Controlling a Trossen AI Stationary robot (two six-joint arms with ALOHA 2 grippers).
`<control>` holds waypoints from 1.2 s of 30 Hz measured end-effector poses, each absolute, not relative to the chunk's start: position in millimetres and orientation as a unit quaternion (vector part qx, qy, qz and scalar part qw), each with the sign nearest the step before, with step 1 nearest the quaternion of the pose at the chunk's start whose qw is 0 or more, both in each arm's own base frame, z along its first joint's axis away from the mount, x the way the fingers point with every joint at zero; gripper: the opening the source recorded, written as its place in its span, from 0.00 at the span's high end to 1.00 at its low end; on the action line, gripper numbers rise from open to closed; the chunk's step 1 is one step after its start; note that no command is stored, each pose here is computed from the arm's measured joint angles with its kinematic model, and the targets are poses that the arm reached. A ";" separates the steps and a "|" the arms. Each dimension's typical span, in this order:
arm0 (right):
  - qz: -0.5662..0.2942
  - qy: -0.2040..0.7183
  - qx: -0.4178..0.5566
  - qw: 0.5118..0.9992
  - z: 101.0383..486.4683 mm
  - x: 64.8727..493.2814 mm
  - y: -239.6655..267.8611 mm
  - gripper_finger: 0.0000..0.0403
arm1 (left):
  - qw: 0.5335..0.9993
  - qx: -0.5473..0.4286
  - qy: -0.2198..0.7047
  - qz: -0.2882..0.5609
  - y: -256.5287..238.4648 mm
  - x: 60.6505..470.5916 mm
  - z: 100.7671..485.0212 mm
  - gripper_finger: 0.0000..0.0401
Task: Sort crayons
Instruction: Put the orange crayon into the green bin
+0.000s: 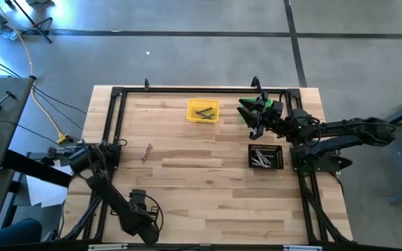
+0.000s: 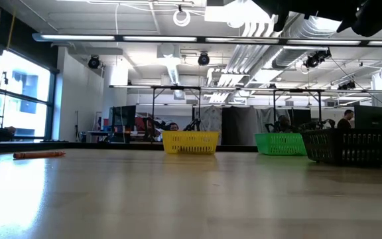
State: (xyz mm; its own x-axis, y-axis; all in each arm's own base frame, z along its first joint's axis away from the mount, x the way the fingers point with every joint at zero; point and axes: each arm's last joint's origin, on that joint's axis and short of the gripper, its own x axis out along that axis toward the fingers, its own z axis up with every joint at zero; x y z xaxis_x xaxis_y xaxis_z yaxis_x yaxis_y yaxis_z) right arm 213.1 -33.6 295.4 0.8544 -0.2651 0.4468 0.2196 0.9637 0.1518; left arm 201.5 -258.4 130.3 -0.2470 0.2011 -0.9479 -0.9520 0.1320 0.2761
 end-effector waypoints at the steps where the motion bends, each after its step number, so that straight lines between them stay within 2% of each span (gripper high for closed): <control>1: -0.126 -0.238 0.048 0.962 295.4 213.1 -33.6 0.62 | 0.511 -0.343 0.553 0.561 -260.2 203.5 132.8 0.99; 9: -0.121 -0.233 0.072 0.962 294.0 213.9 -33.7 0.62 | 0.581 -0.358 0.516 0.518 -264.9 221.9 152.4 1.00; 15: -0.106 -0.203 0.100 0.968 288.2 216.6 -33.4 0.62 | 0.682 -0.332 0.435 0.486 -257.7 241.0 164.1 1.00; 23: -0.052 -0.098 0.173 0.979 268.7 223.0 -29.4 0.62 | 0.817 -0.218 0.318 0.428 -239.7 280.6 192.2 1.00; 29: -0.034 0.000 0.222 0.974 250.6 226.0 -13.6 0.62 | 0.870 -0.127 0.264 0.396 -228.8 311.7 221.1 1.00; 36: 0.003 0.017 0.214 0.977 248.9 223.9 31.9 0.62 | 0.919 -0.021 0.224 0.324 -234.8 345.6 251.8 1.00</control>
State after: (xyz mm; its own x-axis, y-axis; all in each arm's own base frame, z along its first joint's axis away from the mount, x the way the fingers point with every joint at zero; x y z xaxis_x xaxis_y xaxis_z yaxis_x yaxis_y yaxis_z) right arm 223.9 31.9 248.9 0.9994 0.0124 -0.0317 0.0020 0.9088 0.4173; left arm 345.6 -234.8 251.8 0.6905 0.5856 -0.4247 -0.6040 0.7898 0.1070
